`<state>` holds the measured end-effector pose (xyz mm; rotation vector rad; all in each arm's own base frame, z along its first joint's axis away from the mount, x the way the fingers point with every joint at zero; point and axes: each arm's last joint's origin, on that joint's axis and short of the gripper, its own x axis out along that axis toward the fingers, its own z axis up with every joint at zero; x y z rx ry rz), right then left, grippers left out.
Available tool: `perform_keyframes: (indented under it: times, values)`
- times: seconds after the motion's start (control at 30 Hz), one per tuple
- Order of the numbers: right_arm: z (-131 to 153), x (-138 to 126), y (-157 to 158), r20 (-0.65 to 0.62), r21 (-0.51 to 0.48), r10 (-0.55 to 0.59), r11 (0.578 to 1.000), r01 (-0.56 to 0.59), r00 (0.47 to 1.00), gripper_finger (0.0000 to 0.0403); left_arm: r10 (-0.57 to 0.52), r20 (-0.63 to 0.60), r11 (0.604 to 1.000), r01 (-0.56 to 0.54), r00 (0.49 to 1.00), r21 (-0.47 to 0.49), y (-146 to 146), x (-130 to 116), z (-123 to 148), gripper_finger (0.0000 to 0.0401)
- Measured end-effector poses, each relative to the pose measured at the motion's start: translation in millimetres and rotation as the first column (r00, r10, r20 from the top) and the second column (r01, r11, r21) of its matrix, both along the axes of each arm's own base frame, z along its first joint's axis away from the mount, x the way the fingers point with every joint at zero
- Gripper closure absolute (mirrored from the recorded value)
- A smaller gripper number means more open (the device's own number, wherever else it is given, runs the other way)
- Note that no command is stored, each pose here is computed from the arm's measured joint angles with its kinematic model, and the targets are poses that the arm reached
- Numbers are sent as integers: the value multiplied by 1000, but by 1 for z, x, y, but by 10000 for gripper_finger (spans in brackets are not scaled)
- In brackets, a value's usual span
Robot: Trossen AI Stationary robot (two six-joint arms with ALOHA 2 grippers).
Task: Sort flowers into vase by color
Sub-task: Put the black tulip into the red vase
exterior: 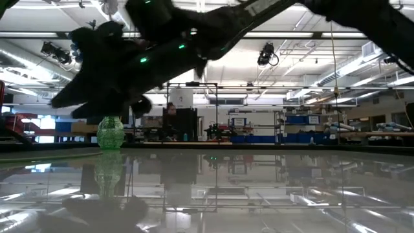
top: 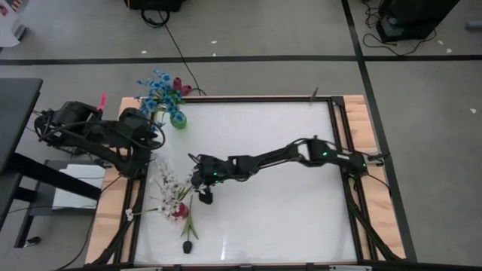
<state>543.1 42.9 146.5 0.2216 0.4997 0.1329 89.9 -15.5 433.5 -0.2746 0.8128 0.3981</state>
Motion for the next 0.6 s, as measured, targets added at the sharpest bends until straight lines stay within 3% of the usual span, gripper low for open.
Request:
perform_keyframes:
  times: [0.13,0.3,0.5,0.6]
  values:
    - [-13,22,0,-71,-34,-41,999,39,997,181,22,7,999,-22,1000,-26,0,1,0,262]
    - [-24,29,-3,-212,-60,-44,998,32,976,232,26,10,999,-25,1000,-35,0,0,0,262]
    - [-31,19,-3,-372,-53,22,998,-45,928,297,31,10,999,-31,999,-39,0,0,0,262]
    - [-19,2,-5,-509,-74,51,992,-103,859,314,37,12,998,-36,999,-44,0,0,0,262]
